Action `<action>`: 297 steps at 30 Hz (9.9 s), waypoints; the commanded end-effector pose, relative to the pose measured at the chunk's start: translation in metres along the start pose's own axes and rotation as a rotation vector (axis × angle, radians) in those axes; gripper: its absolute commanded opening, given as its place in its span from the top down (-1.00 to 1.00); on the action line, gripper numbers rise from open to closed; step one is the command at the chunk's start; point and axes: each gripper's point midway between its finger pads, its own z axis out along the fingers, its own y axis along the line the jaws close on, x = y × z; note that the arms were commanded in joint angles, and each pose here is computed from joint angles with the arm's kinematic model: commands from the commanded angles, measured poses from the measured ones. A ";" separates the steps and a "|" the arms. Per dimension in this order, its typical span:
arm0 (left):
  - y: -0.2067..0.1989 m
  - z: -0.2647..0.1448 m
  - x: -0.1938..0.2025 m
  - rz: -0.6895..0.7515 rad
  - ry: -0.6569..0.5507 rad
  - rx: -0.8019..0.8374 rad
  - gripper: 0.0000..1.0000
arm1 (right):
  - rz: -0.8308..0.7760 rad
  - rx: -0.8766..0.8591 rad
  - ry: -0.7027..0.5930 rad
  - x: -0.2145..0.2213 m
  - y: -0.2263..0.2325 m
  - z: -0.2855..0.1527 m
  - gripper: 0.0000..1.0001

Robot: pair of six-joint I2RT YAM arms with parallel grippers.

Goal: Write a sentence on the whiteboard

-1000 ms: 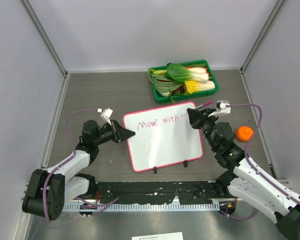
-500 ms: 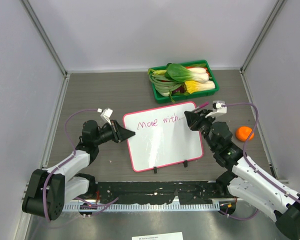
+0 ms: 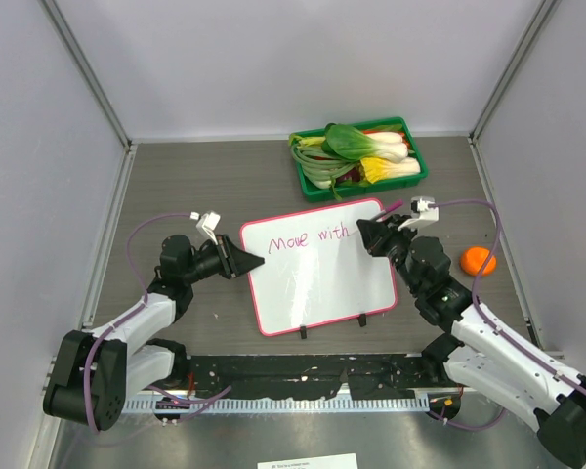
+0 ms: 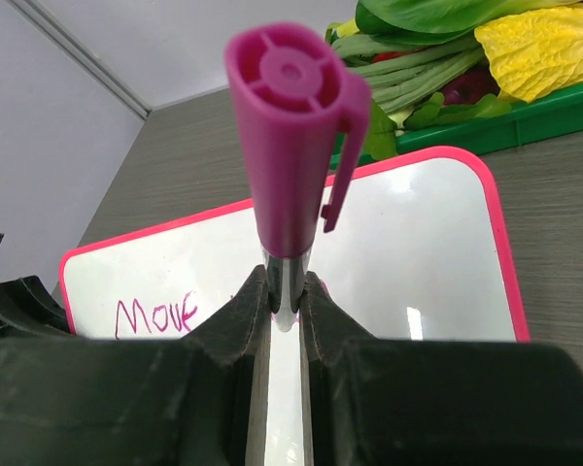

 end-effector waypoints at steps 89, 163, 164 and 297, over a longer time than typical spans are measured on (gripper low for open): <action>0.026 -0.001 0.006 0.072 -0.006 -0.100 1.00 | -0.195 -0.292 0.269 0.145 0.140 0.020 0.99; 0.026 -0.001 0.006 0.071 -0.005 -0.100 1.00 | -0.229 -0.190 0.236 0.127 0.119 0.019 0.99; 0.026 -0.001 0.006 0.070 -0.003 -0.100 1.00 | -0.228 -0.185 0.240 0.129 0.118 0.019 0.99; 0.026 -0.003 0.005 0.076 -0.009 -0.107 1.00 | -0.131 -0.114 0.122 0.097 0.100 0.025 0.99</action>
